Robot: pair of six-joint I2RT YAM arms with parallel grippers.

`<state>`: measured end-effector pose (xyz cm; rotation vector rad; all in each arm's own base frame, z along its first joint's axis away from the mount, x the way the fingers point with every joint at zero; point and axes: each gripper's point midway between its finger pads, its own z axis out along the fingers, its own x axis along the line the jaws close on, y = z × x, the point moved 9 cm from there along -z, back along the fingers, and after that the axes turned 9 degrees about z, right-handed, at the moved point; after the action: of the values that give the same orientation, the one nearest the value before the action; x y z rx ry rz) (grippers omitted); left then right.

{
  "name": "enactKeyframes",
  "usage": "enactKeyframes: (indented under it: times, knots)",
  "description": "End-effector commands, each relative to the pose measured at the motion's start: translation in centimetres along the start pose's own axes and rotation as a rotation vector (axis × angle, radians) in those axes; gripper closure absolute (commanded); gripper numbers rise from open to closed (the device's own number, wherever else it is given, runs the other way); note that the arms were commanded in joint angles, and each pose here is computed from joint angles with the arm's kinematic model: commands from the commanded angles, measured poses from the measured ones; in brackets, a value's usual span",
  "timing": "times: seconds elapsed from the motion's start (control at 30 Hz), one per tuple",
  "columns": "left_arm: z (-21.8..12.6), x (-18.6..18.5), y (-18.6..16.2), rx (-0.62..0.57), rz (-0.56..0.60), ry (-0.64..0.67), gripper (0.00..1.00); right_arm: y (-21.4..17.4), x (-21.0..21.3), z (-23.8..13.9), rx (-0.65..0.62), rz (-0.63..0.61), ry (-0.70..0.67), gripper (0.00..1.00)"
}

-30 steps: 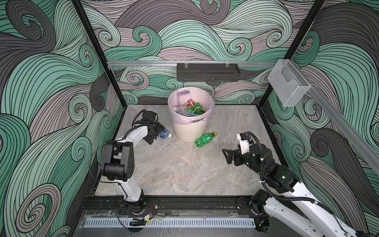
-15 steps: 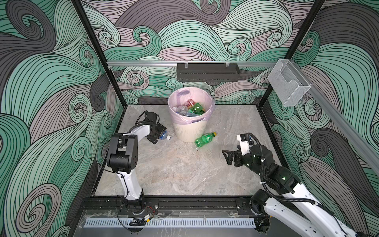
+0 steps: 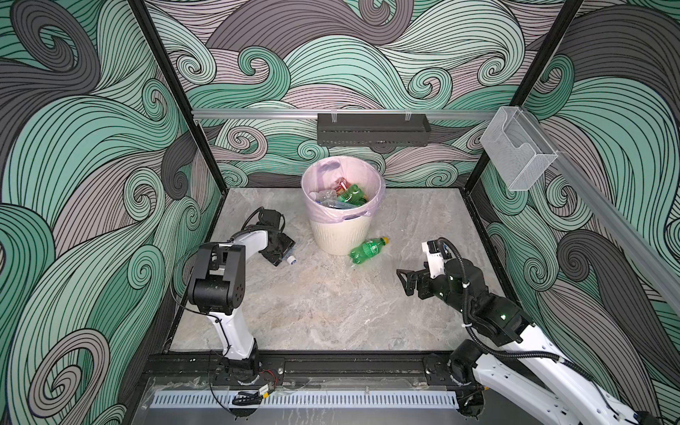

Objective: Throw the plastic bottles in the bin
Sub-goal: 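Close left gripper on clear blue-labelled water bottle and lift it, then carry water bottle over bin with left gripper and release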

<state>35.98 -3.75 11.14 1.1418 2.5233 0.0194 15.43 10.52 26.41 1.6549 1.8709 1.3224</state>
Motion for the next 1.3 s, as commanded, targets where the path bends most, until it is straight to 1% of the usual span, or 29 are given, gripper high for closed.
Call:
enactKeyframes:
  times: [0.0, 0.07, 0.1, 0.3, 0.53, 0.7, 0.83, 0.93, 1.1, 1.27]
  knots:
    - [-1.5, 0.4, 0.1, -0.033, 0.043, 0.02, 0.35, 0.2, 0.0, 0.0, -0.026, 0.024, 0.002, 0.0]
    - [-2.1, 0.5, -0.1, -0.034, 0.078, 0.024, 0.36, 0.1, -0.1, 0.0, -0.027, 0.024, 0.002, 0.0]
    - [-2.6, 0.5, -0.1, -0.035, 0.102, 0.022, 0.38, 0.1, -0.1, 0.0, -0.027, 0.024, 0.001, 0.0]
    - [-5.2, 1.0, -0.9, -0.045, 0.219, 0.035, 0.39, -0.2, -0.1, 0.4, -0.015, 0.03, 0.003, 0.0]
    - [-8.6, 3.1, -3.3, -0.049, 0.301, 0.035, 0.4, -0.6, -0.3, 1.0, -0.003, 0.03, -0.011, 0.0]
    - [-11.8, 4.5, -5.7, -0.075, 0.374, -0.038, 0.4, -1.1, -0.8, 1.5, 0.007, 0.028, -0.045, 0.0]
    - [-14.2, 5.1, -7.8, -0.108, 0.466, -0.179, 0.4, -1.8, -1.4, 2.3, 0.018, 0.044, -0.097, 0.0]
    - [-16.1, 5.5, -8.9, -0.155, 0.512, -0.252, 0.4, -2.2, -1.5, 2.8, 0.039, 0.048, -0.108, 0.0]
    - [-19.0, 5.5, -9.6, -0.24, 0.568, -0.326, 0.4, -2.6, -1.7, 3.5, 0.061, 0.056, -0.119, 0.0]
    - [-21.3, 4.2, -9.4, -0.228, 0.622, -0.385, 0.41, -2.8, -1.7, 4.0, 0.078, 0.053, -0.122, 0.0]
